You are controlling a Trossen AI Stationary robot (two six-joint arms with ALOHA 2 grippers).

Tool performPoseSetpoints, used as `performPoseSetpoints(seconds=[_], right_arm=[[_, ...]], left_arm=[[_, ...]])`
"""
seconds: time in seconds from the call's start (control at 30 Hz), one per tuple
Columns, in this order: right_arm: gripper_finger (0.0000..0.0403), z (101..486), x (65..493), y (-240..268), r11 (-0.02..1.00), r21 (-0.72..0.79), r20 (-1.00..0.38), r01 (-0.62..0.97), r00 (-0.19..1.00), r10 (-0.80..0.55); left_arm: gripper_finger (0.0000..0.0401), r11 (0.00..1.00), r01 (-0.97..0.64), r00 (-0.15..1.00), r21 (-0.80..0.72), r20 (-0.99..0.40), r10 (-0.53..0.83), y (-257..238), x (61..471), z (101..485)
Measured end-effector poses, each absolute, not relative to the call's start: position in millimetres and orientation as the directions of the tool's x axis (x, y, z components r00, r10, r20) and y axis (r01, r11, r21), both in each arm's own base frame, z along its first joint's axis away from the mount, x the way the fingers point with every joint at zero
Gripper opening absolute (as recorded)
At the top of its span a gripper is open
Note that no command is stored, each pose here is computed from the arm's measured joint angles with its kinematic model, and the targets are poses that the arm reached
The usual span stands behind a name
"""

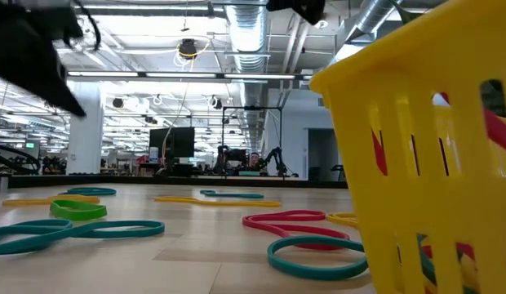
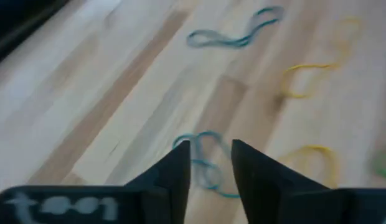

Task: Pick and place items into bin
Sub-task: Put the blue rubber band into the yellow bin

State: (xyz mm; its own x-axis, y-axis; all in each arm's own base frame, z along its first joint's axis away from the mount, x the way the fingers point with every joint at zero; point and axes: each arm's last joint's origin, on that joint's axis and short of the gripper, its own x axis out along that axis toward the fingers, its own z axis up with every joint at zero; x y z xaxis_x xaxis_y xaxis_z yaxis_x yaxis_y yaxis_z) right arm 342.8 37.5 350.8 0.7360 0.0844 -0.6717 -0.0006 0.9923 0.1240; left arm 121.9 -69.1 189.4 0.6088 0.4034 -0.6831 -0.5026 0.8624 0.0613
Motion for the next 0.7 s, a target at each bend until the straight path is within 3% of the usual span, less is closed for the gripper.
performPoseSetpoints(seconds=[0.2, 0.4, 0.7], right_arm=[[0.0082, 338, 360, 23, 0.991, 0.125, -0.670, 0.038, 0.740, 0.056], [0.0082, 323, 367, 14, 0.988, 0.130, -0.709, 0.083, 0.704, 0.034], [0.0082, 328, 369, 9, 0.984, 0.145, -0.679, 0.104, 0.733, 0.023]], left_arm=[[0.0142, 0.792, -0.610, 0.543, 0.028, -0.713, 0.443, -51, 122, 157], [0.0145, 0.803, -0.583, 0.650, -0.126, -0.666, 0.367, -49, 131, 130], [0.0146, 0.762, -0.643, 0.590, -0.072, -0.680, 0.434, -38, 127, 115]])
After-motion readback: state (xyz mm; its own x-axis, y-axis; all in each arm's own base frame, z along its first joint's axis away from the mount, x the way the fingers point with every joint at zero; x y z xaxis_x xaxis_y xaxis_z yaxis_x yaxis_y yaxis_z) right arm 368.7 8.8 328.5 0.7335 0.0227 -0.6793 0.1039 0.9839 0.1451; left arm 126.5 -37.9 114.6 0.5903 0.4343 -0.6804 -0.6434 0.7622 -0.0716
